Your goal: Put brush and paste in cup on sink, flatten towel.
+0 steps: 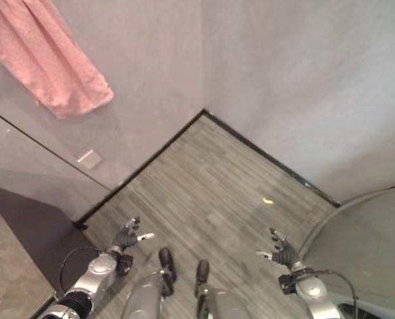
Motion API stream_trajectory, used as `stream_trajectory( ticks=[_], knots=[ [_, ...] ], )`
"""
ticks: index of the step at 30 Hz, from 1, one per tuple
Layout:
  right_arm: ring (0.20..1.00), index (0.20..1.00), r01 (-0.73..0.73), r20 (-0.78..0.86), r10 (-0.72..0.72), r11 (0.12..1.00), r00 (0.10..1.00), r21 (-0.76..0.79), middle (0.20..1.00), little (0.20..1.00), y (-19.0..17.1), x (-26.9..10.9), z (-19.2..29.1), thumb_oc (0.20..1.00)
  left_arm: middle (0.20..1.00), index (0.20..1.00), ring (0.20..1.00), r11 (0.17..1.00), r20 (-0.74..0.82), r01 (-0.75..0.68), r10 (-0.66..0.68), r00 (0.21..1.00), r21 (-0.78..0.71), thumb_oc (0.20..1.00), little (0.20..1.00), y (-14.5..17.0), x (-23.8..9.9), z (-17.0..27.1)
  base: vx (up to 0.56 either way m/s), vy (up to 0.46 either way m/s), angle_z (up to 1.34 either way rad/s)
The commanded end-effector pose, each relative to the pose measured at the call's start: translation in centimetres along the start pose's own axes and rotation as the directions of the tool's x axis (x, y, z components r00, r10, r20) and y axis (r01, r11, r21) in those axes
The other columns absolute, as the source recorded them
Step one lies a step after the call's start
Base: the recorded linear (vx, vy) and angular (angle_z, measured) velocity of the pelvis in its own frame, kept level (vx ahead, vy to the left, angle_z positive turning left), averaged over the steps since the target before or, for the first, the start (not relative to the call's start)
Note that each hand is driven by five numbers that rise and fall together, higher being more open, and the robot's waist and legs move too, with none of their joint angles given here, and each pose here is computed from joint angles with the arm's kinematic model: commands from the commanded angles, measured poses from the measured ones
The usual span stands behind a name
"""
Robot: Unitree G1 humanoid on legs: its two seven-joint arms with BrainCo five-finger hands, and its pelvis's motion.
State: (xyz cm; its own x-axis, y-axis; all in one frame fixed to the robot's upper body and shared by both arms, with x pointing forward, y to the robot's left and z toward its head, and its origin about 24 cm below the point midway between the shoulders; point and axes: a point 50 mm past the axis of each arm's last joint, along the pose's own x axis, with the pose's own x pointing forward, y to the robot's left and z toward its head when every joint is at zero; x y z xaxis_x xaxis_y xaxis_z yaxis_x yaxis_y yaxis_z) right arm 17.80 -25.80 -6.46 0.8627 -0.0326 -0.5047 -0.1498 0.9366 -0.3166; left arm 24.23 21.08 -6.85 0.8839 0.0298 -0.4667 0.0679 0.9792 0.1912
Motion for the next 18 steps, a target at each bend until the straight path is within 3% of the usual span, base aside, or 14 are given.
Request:
stream_trajectory(
  ticks=[1,11,18],
  knots=[
    [1.000,1.000,0.026,0.055,-0.024,0.999,0.998,-0.020,1.000,1.000,-0.8,-0.6,0.6,1.000,1.000,1.000,1.000,0.999,0.046,-0.023,0.022,0.999,0.031,1.000,1.000,1.2,-0.4,0.3,0.20,0.257,-0.19],
    [1.000,1.000,-0.034,0.108,0.035,0.999,0.993,-0.017,1.000,1.000,0.8,0.6,2.3,1.000,1.000,1.000,1.000,0.999,0.060,-0.006,0.003,0.998,0.052,1.000,1.000,1.7,-1.5,-0.1,0.09,0.181,-0.10],
    [1.000,1.000,-0.077,0.090,0.076,0.997,0.993,0.006,1.000,1.000,2.0,0.3,1.7,1.000,1.000,1.000,1.000,0.997,0.064,0.016,-0.020,0.998,0.073,1.000,1.000,1.6,-1.8,-0.2,0.11,0.107,0.61]
  ],
)
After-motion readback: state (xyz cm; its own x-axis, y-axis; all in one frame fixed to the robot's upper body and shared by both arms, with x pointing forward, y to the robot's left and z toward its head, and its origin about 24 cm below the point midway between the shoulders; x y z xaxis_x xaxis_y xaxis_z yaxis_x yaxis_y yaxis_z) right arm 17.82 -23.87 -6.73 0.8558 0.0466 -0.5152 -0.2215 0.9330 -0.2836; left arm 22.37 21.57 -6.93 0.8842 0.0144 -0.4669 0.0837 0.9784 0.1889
